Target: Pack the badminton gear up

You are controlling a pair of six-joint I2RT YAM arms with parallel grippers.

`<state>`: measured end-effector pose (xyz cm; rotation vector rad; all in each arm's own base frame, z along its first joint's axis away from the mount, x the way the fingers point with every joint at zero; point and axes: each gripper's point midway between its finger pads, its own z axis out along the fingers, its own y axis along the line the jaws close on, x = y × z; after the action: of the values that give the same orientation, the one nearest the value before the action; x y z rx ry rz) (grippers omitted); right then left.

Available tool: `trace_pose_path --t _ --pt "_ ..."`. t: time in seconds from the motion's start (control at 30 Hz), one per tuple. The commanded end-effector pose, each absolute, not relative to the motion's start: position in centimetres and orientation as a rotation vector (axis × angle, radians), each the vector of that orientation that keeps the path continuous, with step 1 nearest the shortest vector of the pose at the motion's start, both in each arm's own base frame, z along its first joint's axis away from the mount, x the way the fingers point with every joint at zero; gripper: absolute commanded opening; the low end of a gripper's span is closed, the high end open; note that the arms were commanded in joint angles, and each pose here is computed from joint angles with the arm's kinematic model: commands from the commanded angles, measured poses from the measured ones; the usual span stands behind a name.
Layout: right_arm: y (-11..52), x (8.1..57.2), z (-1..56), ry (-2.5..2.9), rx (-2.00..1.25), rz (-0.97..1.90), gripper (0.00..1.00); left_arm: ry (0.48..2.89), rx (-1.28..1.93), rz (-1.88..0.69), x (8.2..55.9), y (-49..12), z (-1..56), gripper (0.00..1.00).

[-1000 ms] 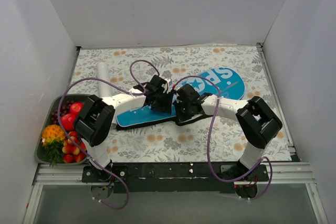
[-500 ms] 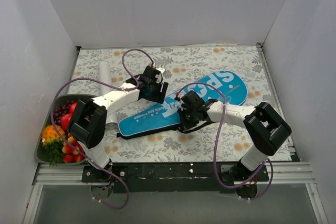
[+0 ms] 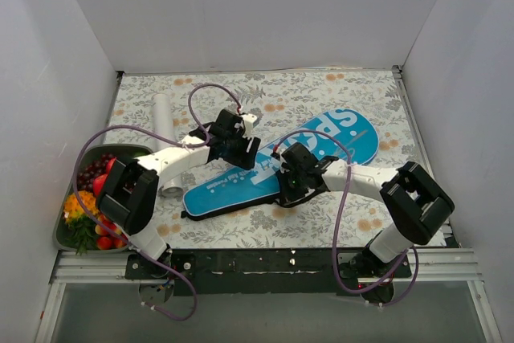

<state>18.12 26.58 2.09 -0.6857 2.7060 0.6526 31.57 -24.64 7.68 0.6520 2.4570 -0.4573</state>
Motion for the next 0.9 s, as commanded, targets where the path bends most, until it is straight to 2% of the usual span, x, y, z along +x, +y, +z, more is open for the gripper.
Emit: trace_pose_path --t 0.0,0.13,0.37,0.5,0.53,0.63,0.67,0.8,0.87 --pt "25.9 17.0 2.3 2.71 -0.706 0.664 0.01 2.317 0.756 -0.583 30.6 -26.7 9.6 0.63" --pt "25.3 16.6 2.3 2.704 -0.698 0.658 0.01 2.325 0.821 -0.573 29.4 -27.5 7.5 0.63" --pt "24.6 16.1 2.3 2.704 -0.679 0.655 0.01 2.362 1.025 -0.349 26.9 -29.8 1.5 0.65" --pt "24.3 15.8 2.3 2.7 -0.673 0.653 0.01 2.37 1.014 -0.37 26.5 -30.4 0.3 0.6" --pt "24.3 15.7 2.3 2.701 -0.671 0.655 0.01 2.375 1.011 -0.355 26.6 -30.3 0.0 0.57" --pt "24.1 15.6 2.2 2.697 -0.685 0.657 0.01 2.409 1.036 -0.332 26.3 -29.9 -1.5 0.4" --pt "24.0 15.5 2.2 2.698 -0.686 0.653 0.01 2.41 1.022 -0.277 26.8 -29.4 -1.7 0.3" --pt "24.2 15.5 2.6 2.669 -0.71 0.68 0.01 2.456 1.021 -0.236 27.1 -29.2 -3.6 0.13" --pt "24.5 15.4 2.7 2.654 -0.731 0.701 0.01 2.474 0.992 -0.271 27.3 -30.0 -3.6 0.1"
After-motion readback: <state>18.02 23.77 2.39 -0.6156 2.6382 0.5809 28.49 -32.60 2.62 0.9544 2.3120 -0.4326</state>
